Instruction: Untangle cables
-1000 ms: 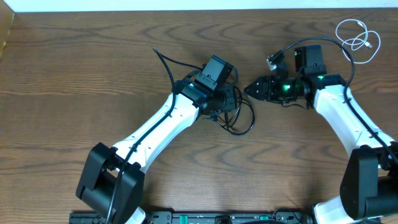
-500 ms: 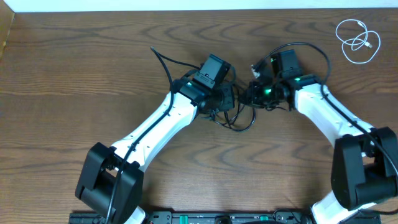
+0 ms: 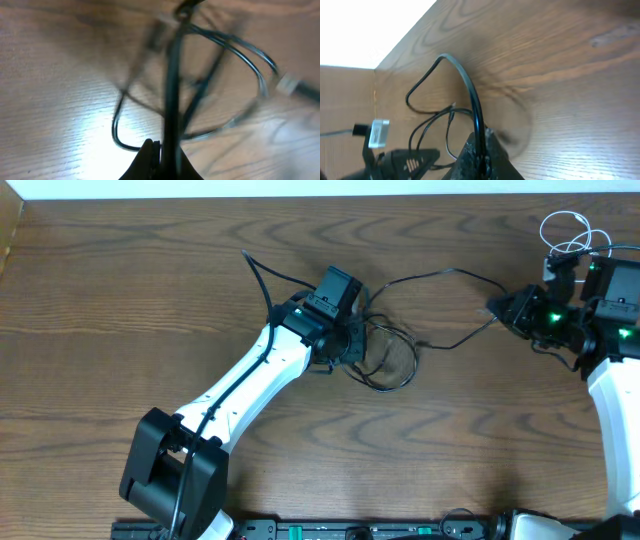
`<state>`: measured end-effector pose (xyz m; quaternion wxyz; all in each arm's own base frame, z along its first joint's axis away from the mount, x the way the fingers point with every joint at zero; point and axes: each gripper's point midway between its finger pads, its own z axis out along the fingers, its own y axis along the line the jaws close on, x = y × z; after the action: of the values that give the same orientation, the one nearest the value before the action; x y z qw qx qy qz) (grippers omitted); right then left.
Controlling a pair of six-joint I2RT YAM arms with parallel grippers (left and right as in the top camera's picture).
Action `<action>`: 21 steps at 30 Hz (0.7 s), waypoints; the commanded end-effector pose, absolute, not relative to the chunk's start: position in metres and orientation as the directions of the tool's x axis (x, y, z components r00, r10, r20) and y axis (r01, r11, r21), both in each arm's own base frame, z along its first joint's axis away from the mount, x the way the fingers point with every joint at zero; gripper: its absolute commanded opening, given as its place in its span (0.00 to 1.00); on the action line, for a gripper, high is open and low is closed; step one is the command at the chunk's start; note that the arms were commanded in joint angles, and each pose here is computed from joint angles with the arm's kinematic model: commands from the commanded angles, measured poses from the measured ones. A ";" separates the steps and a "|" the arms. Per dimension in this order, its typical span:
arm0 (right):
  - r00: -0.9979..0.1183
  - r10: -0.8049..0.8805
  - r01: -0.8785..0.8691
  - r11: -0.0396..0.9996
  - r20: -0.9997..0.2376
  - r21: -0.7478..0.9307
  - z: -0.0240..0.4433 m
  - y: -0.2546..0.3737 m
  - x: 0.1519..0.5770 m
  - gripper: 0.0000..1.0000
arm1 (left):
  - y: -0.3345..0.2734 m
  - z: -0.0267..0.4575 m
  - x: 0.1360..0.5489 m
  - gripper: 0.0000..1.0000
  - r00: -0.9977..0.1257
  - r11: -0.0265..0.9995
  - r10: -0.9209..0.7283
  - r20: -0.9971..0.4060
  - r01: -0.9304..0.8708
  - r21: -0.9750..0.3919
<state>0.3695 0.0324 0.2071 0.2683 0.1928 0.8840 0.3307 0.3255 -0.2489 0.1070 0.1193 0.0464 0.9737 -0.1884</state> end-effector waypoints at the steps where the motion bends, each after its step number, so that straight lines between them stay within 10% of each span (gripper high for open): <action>1: -0.728 0.609 0.251 0.664 -0.314 0.704 0.207 0.010 0.378 0.01 | -0.237 0.103 0.327 0.07 -0.959 0.944 0.101 -0.264 0.176 -0.278; 5: -0.683 0.653 0.320 0.670 -0.328 0.669 0.197 -0.015 0.383 0.01 | -0.237 0.102 0.324 0.07 -0.940 0.928 0.198 -0.278 0.271 -0.255; 10: -0.674 0.653 0.351 0.695 -0.346 0.627 0.174 -0.028 0.399 0.01 | -0.277 0.129 0.288 0.08 -0.768 0.644 0.522 -0.371 0.640 -0.419; 21: -0.769 0.510 0.192 0.759 -0.385 0.622 0.138 0.019 0.434 0.06 | -0.251 0.274 0.277 0.07 -0.643 0.608 0.360 -0.676 0.711 -0.352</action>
<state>0.4292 -0.0006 0.1475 0.2848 0.2349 0.8850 0.2838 0.2773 -0.2612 0.2067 0.1956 0.3241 0.8812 -0.2832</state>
